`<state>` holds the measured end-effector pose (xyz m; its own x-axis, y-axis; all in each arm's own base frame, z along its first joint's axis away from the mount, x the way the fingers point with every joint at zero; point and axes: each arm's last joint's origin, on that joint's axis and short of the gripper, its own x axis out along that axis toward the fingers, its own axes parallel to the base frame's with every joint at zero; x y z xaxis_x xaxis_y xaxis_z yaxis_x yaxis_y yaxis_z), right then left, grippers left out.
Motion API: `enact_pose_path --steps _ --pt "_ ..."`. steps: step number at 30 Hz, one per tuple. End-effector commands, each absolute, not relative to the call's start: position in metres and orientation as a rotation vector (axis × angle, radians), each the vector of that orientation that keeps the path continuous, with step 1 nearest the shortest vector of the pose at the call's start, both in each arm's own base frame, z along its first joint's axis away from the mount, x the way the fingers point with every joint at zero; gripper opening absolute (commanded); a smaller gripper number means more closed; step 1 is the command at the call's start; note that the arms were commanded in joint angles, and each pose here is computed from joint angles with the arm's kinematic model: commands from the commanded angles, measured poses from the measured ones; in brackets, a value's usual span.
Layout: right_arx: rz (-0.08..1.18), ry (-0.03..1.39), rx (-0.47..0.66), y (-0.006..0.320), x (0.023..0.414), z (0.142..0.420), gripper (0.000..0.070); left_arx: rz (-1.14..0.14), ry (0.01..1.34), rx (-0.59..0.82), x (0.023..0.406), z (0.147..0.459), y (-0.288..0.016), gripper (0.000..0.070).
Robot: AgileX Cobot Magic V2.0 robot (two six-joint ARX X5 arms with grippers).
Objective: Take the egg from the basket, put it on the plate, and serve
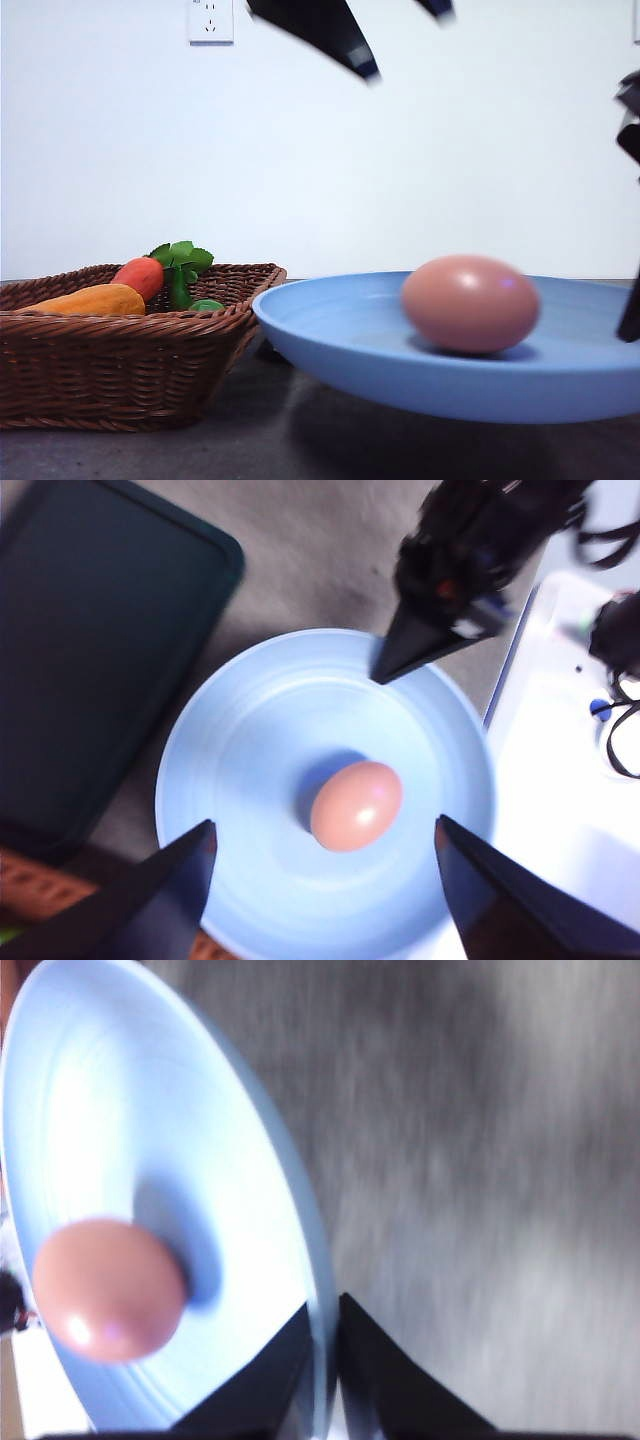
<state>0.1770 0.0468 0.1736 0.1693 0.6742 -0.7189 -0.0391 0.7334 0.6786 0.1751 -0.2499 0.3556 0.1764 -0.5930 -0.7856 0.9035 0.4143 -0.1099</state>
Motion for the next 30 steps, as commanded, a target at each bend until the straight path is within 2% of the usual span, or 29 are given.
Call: enact_pose_path --steps 1,7,17,24,30 --pt "0.563 1.309 0.597 0.047 0.184 0.170 0.0000 -1.105 0.843 0.416 0.172 0.367 -0.244 0.0443" --pt "0.512 1.314 0.629 0.038 0.214 0.165 0.0000 -1.059 0.774 0.364 0.158 0.399 -0.199 0.0443" --pt "0.479 1.245 0.635 0.021 0.291 0.179 0.0000 -1.017 0.641 0.315 0.126 0.434 -0.141 0.0443" --pt "0.472 1.249 0.641 0.021 0.341 0.173 0.0000 -0.993 0.605 0.298 0.116 0.441 -0.125 0.0443" --pt "0.444 1.284 0.625 0.024 0.360 0.160 0.0000 -0.994 0.602 0.300 0.116 0.441 -0.124 0.0443"
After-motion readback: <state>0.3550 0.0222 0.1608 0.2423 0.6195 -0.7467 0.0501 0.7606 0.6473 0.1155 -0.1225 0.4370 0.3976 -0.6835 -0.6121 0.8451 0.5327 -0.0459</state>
